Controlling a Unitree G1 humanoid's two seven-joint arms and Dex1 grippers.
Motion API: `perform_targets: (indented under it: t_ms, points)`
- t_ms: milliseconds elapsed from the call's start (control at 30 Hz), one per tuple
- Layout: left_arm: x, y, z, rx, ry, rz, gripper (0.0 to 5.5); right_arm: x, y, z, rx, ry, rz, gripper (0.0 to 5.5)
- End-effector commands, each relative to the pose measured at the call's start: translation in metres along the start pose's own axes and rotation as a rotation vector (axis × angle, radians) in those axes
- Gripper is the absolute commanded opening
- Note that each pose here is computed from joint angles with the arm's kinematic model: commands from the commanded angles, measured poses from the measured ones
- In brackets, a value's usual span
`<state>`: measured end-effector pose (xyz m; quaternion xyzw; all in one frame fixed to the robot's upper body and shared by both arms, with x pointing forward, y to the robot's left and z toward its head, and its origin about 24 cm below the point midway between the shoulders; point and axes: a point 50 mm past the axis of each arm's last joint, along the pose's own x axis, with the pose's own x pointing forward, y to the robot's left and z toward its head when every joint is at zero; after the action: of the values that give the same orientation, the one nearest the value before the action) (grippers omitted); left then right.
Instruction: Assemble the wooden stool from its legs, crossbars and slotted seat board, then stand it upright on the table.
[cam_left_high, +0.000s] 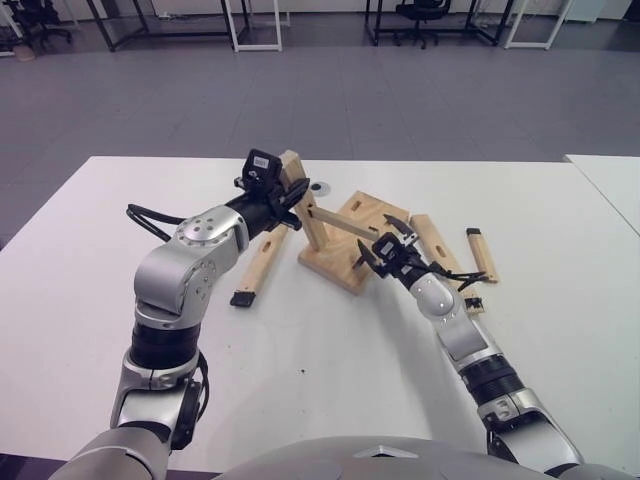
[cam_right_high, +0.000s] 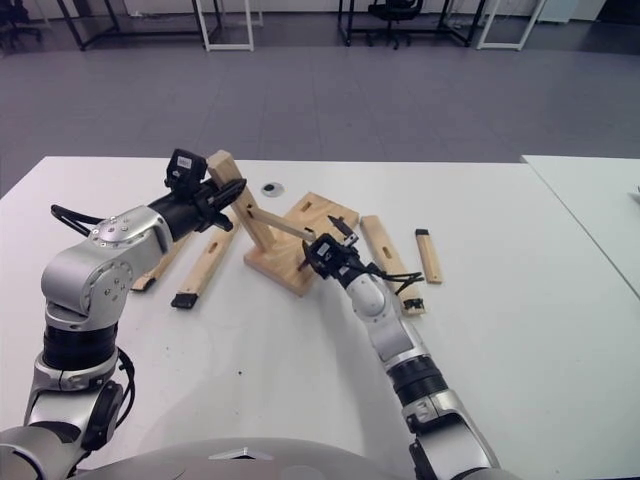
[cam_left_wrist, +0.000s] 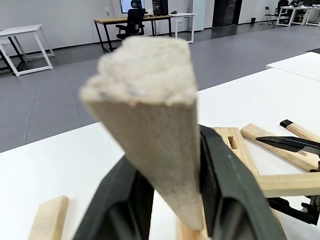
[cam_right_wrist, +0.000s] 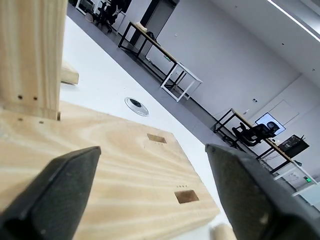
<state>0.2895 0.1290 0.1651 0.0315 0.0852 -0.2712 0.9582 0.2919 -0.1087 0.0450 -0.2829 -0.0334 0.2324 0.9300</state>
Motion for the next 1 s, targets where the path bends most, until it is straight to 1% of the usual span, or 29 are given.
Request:
perform_targets:
  t_ms: [33,100,167,300,400,467,533,633,700,867,1000]
  points:
    - [0.003,0.0,-0.04,-0.006,0.224,-0.029,1.03,0.019,0.022,-0.009,0.092,0.124,0.147,3.88]
    - [0.005,0.0,-0.037,0.012,0.22,-0.045,1.03,0.014,0.033,-0.03,0.09,0.253,0.234,3.88]
    - [0.009,-0.002,-0.035,0.019,0.225,-0.077,1.04,0.003,0.042,-0.045,0.114,0.336,0.334,3.88]
    - [0.02,-0.003,-0.037,0.033,0.254,-0.14,1.05,-0.019,0.061,-0.063,0.118,0.435,0.546,3.88]
    - [0.031,-0.002,-0.032,0.076,0.259,-0.185,1.05,-0.036,0.071,-0.075,0.112,0.503,0.657,3.88]
    - [0.038,-0.004,-0.027,0.102,0.256,-0.207,1.05,-0.043,0.074,-0.08,0.099,0.525,0.689,3.88]
    - [0.04,-0.001,-0.024,0.1,0.239,-0.176,1.05,-0.041,0.072,-0.08,0.096,0.519,0.668,3.88]
    - [0.031,0.004,-0.018,0.06,0.193,-0.094,1.05,-0.037,0.063,-0.079,0.097,0.489,0.621,3.88]
    - [0.024,0.004,-0.015,0.04,0.167,-0.063,1.59,-0.037,0.057,-0.08,0.099,0.484,0.597,3.88]
    - [0.019,0.002,0.004,0.006,0.061,-0.034,2.65,-0.033,0.052,-0.076,0.118,0.451,0.555,3.88]
    - [0.015,0.0,0.015,-0.005,0.004,-0.055,3.28,-0.033,0.052,-0.075,0.12,0.437,0.54,3.88]
